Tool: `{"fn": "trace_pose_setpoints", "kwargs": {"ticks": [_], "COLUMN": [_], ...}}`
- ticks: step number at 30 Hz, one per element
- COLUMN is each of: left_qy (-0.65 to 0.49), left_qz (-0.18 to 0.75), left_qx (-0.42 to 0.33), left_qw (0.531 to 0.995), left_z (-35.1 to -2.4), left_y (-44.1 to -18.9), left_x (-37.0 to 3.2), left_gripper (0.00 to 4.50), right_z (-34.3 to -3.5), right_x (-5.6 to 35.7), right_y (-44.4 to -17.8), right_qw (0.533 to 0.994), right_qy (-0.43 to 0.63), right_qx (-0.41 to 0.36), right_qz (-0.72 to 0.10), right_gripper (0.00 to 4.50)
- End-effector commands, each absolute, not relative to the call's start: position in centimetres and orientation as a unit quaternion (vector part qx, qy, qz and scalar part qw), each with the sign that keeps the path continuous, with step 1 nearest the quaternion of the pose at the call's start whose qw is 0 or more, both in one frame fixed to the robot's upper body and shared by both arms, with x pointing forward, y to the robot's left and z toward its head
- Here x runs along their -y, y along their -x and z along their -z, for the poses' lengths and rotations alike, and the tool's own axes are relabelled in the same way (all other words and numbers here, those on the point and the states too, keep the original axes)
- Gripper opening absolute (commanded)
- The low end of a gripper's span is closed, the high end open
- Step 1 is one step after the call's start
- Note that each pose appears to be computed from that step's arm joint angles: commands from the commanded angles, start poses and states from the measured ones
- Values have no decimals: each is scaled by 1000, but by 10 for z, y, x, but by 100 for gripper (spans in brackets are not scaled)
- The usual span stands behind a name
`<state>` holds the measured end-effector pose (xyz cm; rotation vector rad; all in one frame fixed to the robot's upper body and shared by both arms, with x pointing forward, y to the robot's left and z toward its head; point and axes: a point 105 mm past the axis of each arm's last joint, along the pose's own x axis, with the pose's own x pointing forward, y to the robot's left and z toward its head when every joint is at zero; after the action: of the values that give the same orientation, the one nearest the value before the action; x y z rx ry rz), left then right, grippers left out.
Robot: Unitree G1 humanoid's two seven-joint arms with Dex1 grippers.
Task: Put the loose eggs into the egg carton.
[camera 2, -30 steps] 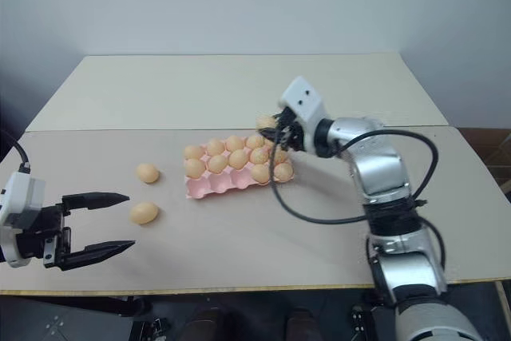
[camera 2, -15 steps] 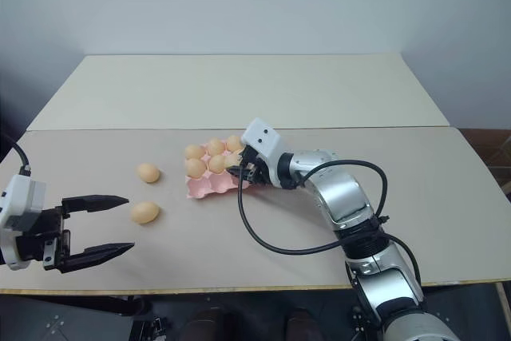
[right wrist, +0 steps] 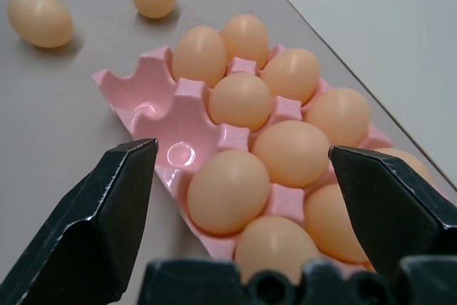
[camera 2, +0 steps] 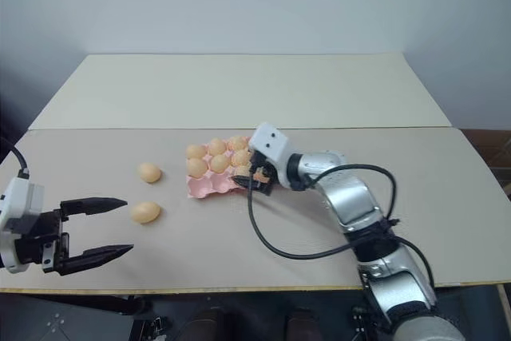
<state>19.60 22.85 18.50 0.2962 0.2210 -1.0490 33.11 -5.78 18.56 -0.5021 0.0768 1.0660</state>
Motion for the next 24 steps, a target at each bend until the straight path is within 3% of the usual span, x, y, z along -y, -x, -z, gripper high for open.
{"fn": "trace_pose_setpoints", "kwargs": {"ticks": [1,8,15,20,24], "left_qy": [-162,-167,-178,-227,-242], "left_qz": [488,462,445,377,389], "left_qx": [-100,-115,-117,-143,-147], "left_qw": [852,863,870,886,876], "left_z": [-190,-186,-184,-181,-169], "left_y": [-192,-188,-187,-214,-231], "left_x": [-233,-245,-247,-257,-248], "left_gripper": [450,450,450,450,450], "right_z": [-206,-211,-211,-209,-208], "right_x": [83,132,147,146,142], "right_y": [-301,-255,-253,-256,-258], "right_qw": [801,743,758,769,777], "right_qy": [256,287,286,281,277], "right_qx": [-27,-83,-107,-106,-101], "right_qz": [-540,-598,-577,-565,-557], "right_gripper": [444,444,444,444,444]}}
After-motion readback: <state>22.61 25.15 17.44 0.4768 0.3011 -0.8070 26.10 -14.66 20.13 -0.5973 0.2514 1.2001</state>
